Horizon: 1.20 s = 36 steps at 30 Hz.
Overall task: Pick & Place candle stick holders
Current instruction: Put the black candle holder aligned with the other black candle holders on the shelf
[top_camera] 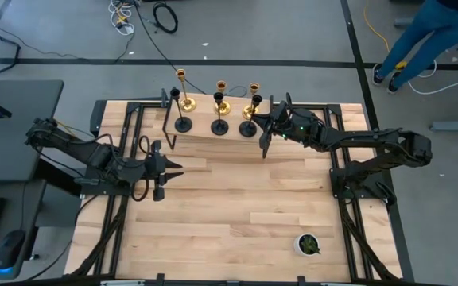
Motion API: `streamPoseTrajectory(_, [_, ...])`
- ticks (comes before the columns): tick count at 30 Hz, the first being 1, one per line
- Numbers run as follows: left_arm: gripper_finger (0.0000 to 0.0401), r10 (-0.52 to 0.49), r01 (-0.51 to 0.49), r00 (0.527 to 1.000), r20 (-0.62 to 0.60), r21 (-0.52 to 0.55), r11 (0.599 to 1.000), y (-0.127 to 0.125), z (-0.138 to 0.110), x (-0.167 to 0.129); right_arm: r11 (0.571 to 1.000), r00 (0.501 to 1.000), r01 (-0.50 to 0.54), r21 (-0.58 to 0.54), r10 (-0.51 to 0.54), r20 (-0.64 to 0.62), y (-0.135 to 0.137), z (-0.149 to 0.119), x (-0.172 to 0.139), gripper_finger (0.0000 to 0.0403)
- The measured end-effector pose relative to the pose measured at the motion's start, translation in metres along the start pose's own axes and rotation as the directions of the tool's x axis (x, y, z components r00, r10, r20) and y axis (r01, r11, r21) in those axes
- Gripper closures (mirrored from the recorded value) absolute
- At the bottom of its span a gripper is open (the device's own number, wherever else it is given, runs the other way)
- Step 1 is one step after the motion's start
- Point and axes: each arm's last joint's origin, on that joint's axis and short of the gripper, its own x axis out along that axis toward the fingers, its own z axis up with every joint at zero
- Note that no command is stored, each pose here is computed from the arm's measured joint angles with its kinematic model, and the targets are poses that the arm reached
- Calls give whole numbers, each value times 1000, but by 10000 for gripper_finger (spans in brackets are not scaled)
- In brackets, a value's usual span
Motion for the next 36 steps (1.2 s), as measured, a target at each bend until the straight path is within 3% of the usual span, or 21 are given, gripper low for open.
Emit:
streamPoseTrajectory(18, [309,0,0,1000,-2,2,1000,0,0,0,999,998,-31,-10,30,-51,3,3,1,398])
streamPoseTrajectory(36, [309,2,-2,1000,-8,4,1000,0,-1,0,998,998,3,-60,-7,-66,1,2,0,283])
